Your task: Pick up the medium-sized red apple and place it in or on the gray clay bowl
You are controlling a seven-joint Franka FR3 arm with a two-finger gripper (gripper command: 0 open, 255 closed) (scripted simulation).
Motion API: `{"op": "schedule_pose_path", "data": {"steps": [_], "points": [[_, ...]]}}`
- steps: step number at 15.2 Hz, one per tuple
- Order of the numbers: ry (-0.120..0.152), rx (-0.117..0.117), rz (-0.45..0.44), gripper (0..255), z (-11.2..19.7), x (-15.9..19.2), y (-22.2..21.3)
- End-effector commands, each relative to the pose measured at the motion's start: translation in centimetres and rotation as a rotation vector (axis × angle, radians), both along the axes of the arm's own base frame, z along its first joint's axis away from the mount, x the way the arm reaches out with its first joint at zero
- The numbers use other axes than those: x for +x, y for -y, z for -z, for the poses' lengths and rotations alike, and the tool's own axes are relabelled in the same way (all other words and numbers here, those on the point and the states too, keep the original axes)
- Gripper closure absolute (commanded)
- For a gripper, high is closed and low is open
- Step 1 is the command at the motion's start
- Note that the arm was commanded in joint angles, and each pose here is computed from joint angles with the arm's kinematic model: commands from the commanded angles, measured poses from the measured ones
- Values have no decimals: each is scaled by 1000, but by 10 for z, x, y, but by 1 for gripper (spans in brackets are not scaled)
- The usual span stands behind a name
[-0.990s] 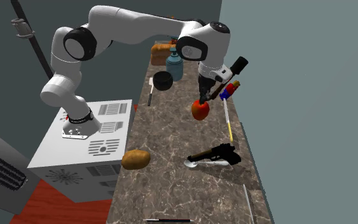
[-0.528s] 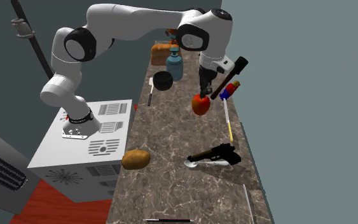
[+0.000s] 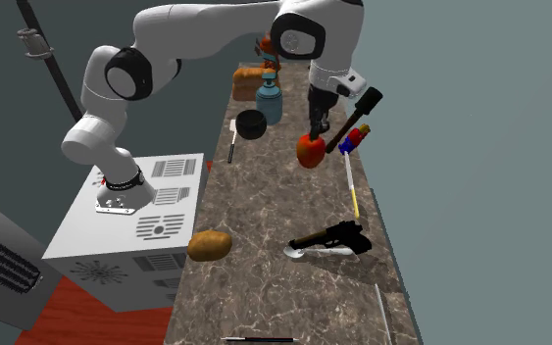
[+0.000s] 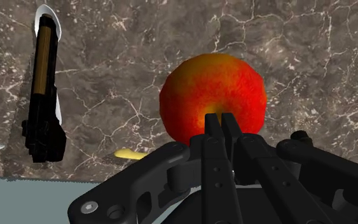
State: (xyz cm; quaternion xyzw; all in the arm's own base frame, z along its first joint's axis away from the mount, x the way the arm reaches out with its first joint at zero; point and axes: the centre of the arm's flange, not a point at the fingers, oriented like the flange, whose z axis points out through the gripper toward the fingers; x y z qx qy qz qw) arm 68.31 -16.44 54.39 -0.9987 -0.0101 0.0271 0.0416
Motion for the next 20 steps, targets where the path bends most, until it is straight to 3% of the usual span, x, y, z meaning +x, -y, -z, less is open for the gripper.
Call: {"op": "schedule_pose_path", "data": {"steps": [1,8,9,10,11,20], "points": [[0,0,0,255,-11,0,0],[-2,0,0,255,-30,-8,-16],[-2,0,0,0,-30,-8,-16],[127,-74,-190,0,-37,-38,-26],[233,-135,-346,0,-40,-64,-31],[233,-135,-346,0,0,-57,-29]]}}
